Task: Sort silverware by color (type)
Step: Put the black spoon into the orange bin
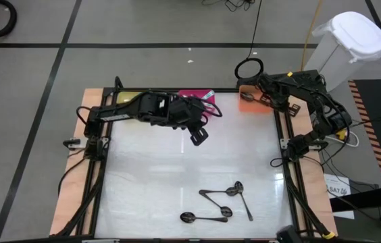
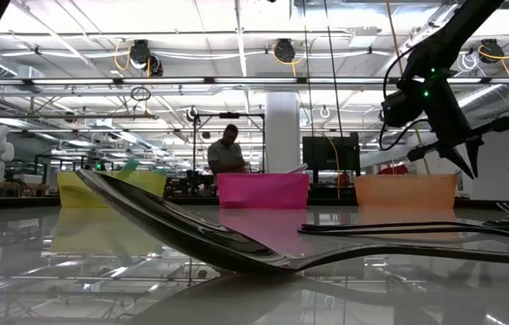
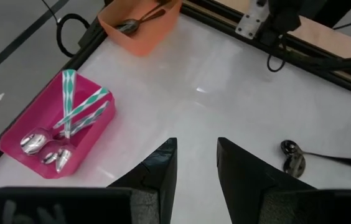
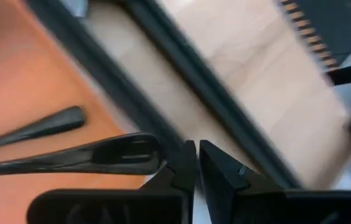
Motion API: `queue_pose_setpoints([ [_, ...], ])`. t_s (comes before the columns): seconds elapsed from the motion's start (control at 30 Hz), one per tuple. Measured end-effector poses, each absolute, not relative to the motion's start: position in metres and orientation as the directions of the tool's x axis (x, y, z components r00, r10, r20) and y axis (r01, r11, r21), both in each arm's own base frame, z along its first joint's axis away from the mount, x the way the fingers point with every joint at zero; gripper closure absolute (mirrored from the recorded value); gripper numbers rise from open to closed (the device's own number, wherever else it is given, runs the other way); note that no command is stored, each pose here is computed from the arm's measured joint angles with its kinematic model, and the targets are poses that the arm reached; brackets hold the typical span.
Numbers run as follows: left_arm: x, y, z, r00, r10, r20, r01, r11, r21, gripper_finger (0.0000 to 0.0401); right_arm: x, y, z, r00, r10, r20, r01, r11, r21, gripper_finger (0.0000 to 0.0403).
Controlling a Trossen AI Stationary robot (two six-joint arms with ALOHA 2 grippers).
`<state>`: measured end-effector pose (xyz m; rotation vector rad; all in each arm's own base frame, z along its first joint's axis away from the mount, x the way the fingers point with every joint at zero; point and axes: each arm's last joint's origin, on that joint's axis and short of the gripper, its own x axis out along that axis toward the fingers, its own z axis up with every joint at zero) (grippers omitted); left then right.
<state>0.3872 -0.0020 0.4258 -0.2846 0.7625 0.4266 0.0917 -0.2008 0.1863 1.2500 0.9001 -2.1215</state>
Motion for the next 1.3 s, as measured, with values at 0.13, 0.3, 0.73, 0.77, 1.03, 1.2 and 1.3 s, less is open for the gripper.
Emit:
queue_pose_setpoints([
  [0.13, 0.387, 0.003, 0.426, 0.641, 0.277, -0.716, -0.482, 0.871, -0.095, 0.0288, 0.098, -0.210, 0.185, -0.338, -0.166, -0.926, 0.739, -0.656, -0.152, 0.0384],
  [0.3, 0.387, 0.004, 0.426, 0.640, 0.278, -0.716, -0.484, 0.870, -0.095, 0.0288, 0.101, -0.209, 0.185, -0.324, -0.164, -0.932, 0.728, -0.672, -0.135, 0.0384],
  [0.73, 0.386, -0.005, 0.425, 0.640, 0.263, -0.722, -0.471, 0.877, -0.098, 0.0288, 0.102, -0.191, 0.212, -0.354, -0.298, -0.886, 0.801, -0.586, -0.123, 0.0385],
  [0.77, 0.386, -0.005, 0.425, 0.639, 0.262, -0.723, -0.471, 0.877, -0.098, 0.0288, 0.102, -0.191, 0.216, -0.337, -0.326, -0.883, 0.819, -0.565, -0.103, 0.0385],
  [1.03, 0.388, -0.011, 0.417, 0.616, 0.256, -0.745, -0.476, 0.874, -0.093, 0.0288, 0.104, -0.163, 0.248, -0.091, -0.412, -0.907, 0.979, -0.204, -0.005, 0.0385],
  [1.2, 0.393, -0.022, 0.393, 0.561, 0.244, -0.791, -0.458, 0.887, -0.051, 0.0288, 0.105, -0.126, 0.275, 0.201, -0.422, -0.884, 0.980, 0.085, 0.182, 0.0385],
  [1.3, 0.397, -0.030, 0.372, 0.518, 0.236, -0.822, -0.448, 0.894, -0.025, 0.0288, 0.101, -0.102, 0.290, 0.373, -0.411, -0.832, 0.927, 0.206, 0.314, 0.0385],
])
